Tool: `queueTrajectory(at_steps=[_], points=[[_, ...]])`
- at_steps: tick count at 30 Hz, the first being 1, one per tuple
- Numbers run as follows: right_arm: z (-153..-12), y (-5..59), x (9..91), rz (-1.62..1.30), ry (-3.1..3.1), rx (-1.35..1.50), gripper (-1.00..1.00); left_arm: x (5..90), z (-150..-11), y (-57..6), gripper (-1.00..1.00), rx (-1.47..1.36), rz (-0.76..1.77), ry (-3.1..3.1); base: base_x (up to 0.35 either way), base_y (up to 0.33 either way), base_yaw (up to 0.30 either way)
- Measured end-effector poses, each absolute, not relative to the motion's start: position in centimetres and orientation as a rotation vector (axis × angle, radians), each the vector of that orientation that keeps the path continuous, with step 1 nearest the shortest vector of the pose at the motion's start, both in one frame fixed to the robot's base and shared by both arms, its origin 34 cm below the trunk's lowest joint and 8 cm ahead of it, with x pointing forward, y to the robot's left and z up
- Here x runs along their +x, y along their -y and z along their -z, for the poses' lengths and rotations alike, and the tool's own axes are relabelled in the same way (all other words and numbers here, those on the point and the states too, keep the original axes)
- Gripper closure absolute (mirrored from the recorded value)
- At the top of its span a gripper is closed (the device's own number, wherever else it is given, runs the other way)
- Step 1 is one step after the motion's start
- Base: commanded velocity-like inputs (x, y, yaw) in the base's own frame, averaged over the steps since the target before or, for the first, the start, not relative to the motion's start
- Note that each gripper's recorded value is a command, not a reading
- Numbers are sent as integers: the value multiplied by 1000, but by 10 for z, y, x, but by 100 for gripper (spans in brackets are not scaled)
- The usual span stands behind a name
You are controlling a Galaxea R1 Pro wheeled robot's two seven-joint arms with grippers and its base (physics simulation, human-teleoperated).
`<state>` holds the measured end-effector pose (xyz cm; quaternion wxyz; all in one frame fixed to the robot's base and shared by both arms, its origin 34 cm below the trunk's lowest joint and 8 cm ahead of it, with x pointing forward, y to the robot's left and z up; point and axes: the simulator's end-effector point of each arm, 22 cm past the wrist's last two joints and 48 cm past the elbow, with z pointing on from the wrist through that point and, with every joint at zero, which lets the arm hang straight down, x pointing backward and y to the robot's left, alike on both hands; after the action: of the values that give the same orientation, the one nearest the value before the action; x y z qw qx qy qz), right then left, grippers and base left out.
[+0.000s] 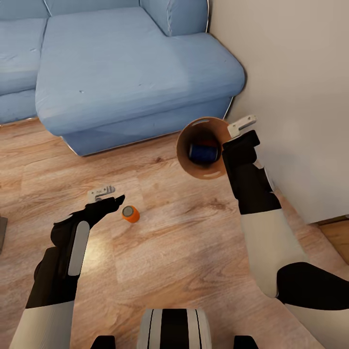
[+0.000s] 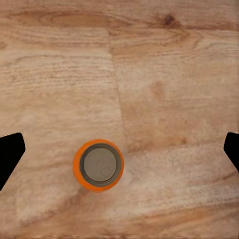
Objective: Put the three can of soda from the living room inside the tash can in the kitchen.
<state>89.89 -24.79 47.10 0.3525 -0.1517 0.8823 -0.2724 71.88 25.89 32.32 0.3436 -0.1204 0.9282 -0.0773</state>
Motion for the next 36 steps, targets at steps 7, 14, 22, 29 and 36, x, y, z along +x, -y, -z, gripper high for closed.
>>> queueTrajectory(at_steps=[7,14,22,29,36], points=[[-466,247,896,701,-2292,-398,100,716,-322,-290,-100,-393,148,-2401,-230,71,0],[-457,248,889,712,-2304,-407,100,712,-321,-311,-100,-456,128,-2391,-43,8,0],[-452,248,885,715,-2313,-412,100,712,-321,-313,-100,-462,126,-2387,-4,1,0],[-448,248,883,712,-2321,-415,100,712,-321,-311,-100,-460,125,-2388,0,0,0],[-443,250,882,716,-2328,-418,100,711,-318,-307,-100,-456,128,-2395,0,0,0]])
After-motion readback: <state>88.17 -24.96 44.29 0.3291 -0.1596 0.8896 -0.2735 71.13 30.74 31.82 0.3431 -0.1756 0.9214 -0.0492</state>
